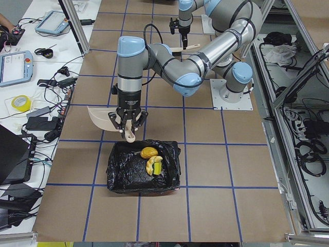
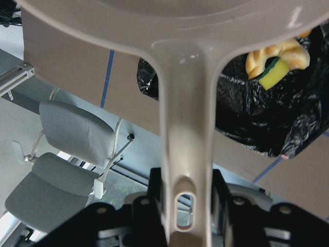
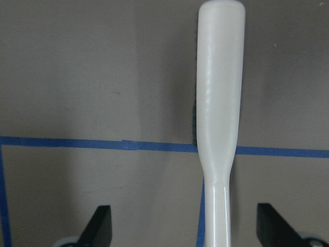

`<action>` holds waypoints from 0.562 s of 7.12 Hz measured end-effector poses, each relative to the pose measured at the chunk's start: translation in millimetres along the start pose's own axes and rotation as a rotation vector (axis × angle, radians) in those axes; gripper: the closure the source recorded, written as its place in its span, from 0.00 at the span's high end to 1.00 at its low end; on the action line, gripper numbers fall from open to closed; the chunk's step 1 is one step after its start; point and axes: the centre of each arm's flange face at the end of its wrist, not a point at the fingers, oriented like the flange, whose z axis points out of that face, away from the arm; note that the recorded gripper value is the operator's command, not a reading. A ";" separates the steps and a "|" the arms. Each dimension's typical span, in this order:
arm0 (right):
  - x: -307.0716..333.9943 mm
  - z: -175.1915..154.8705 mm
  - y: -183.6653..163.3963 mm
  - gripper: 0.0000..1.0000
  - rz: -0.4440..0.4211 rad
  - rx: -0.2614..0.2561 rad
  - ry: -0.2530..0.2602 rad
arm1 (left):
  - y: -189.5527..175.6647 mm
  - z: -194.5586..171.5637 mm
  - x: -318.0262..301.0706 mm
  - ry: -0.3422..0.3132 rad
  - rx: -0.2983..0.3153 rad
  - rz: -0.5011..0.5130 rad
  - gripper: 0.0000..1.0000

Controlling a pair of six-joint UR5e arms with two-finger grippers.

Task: Sweep and dump trash in nearest bin
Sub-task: 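Lower brush and open right gripper while left gripper brings dustpan back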

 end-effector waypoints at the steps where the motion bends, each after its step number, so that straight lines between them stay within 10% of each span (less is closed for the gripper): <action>1: 4.6 -28.9 -12.0 1.00 -0.009 0.006 -0.025 | -25.0 -11.6 2.7 0.026 0.046 -0.058 0.00; 4: 88.6 -114.9 -58.4 1.00 -0.049 0.103 -0.081 | -95.0 -46.1 16.3 0.130 0.145 -0.255 0.00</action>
